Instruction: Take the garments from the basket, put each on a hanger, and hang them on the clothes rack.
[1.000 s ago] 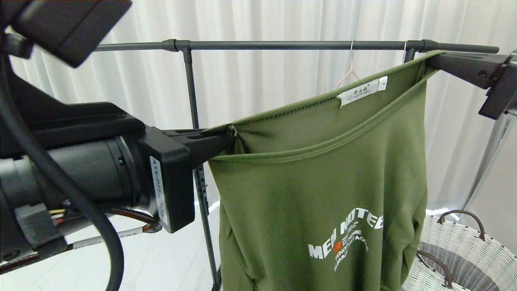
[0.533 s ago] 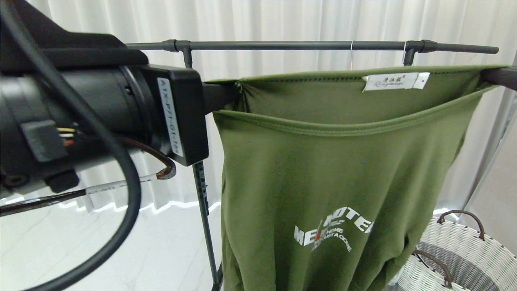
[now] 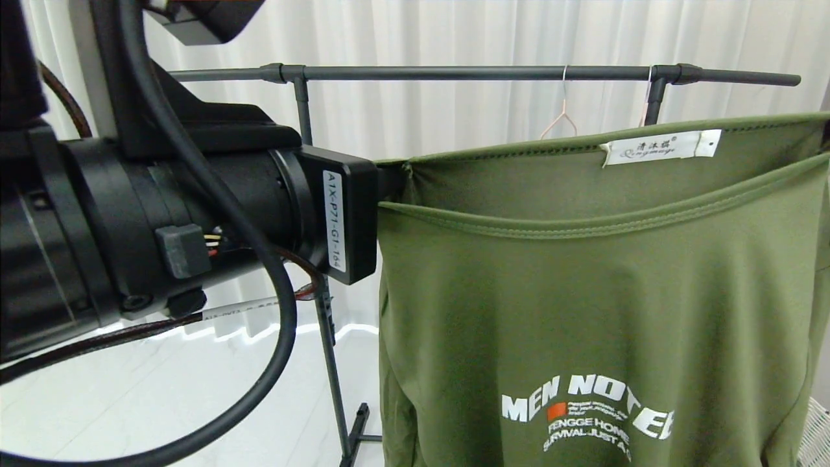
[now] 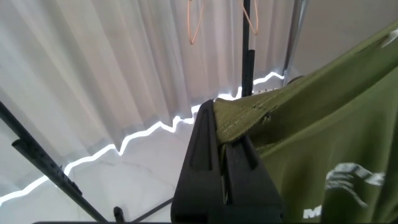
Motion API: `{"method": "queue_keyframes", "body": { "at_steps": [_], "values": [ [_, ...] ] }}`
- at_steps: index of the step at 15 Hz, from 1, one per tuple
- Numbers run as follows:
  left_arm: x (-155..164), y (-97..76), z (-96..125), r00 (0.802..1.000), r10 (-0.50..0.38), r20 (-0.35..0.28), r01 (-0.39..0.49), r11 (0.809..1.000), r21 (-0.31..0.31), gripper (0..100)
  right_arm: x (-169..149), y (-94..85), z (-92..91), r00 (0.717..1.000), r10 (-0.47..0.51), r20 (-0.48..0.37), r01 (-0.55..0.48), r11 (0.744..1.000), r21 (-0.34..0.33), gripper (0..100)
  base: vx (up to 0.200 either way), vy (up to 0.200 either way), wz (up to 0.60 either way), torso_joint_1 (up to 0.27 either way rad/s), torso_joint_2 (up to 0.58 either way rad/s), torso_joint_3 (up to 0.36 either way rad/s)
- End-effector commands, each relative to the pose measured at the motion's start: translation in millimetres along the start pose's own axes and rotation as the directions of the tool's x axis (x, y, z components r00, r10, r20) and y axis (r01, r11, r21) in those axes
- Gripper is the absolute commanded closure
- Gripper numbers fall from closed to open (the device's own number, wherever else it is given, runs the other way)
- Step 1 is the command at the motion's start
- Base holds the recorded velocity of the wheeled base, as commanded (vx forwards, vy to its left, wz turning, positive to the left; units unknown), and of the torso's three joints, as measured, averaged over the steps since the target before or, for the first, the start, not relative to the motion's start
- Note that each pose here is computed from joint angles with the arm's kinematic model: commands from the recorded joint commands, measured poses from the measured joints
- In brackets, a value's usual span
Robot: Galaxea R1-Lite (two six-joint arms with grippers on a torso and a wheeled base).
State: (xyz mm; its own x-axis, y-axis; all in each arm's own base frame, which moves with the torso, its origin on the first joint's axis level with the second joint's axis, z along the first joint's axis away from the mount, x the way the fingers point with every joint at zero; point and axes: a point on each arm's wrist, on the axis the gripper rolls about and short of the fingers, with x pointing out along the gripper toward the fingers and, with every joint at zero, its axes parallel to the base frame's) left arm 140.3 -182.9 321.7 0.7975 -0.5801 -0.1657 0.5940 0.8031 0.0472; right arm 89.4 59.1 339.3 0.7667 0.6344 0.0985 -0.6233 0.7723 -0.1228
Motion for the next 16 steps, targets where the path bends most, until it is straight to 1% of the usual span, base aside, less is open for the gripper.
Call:
{"method": "queue_keyframes", "body": {
  "at_steps": [1, 3, 5, 6, 10, 12, 13, 15, 16],
  "values": [
    [1, -0.4, -1, 1.000, 0.000, -0.006, 0.000, 1.000, -0.001, 100, -4, 0.4, 1.0, 1.000, -0.001, 0.008, 0.001, 1.000, -0.001, 100, 0.000, 0.000, 0.00, 0.000, 0.00, 0.000],
    [1, -0.4, 0, 1.000, -0.002, -0.003, 0.002, 1.000, 0.003, 100, -9, 1.1, 1.0, 1.000, -0.002, 0.012, 0.002, 1.000, -0.002, 100, 0.000, 0.000, 0.00, 0.000, 0.00, 0.000],
    [2, -0.9, 0, 1.000, -0.003, -0.001, 0.003, 1.000, 0.004, 100, -15, 2.1, -0.7, 1.000, 0.002, -0.007, -0.002, 1.000, 0.002, 100, 0.000, 0.000, 0.00, 0.000, 0.00, 0.000],
    [4, -1.6, 0, 1.000, -0.005, -0.006, 0.005, 1.000, 0.004, 100, -18, 2.6, -1.4, 1.000, 0.005, -0.016, -0.004, 1.000, 0.004, 0, 0.000, 0.000, 0.00, 0.000, 0.00, 0.000],
    [11, -0.8, 0, 1.000, 0.009, 0.016, -0.009, 1.000, -0.002, 100, -30, 5.3, -9.5, 1.000, 0.008, -0.022, -0.008, 1.000, 0.005, 0, 0.000, 0.000, 0.00, 0.000, 0.00, 0.000],
    [20, 11.7, -4, 0.998, 0.069, -0.005, -0.069, 0.998, 0.003, 100, -38, 6.7, -11.6, 1.000, 0.012, -0.015, -0.012, 1.000, 0.007, 0, 0.000, 0.000, 0.00, 0.000, 0.00, 0.000],
    [23, 19.2, -7, 0.995, 0.099, -0.017, -0.099, 0.995, 0.006, 100, -43, 8.1, -13.7, 0.999, 0.031, -0.009, -0.031, 0.999, 0.006, 0, 0.000, 0.000, 0.00, 0.000, 0.00, 0.000],
    [26, 28.6, -11, 0.991, 0.137, -0.007, -0.137, 0.991, -0.006, 100, -50, 10.7, -17.8, 0.996, 0.086, -0.001, -0.086, 0.996, 0.008, 0, 0.000, 0.000, 0.00, 0.000, 0.00, 0.000],
    [25, 32.2, -13, 0.988, 0.152, 0.007, -0.152, 0.988, -0.006, 100, -50, 10.9, -19.9, 0.996, 0.088, -0.005, -0.088, 0.996, 0.010, 0, 0.000, 0.000, 0.00, 0.000, 0.00, 0.000]
  ]
}}
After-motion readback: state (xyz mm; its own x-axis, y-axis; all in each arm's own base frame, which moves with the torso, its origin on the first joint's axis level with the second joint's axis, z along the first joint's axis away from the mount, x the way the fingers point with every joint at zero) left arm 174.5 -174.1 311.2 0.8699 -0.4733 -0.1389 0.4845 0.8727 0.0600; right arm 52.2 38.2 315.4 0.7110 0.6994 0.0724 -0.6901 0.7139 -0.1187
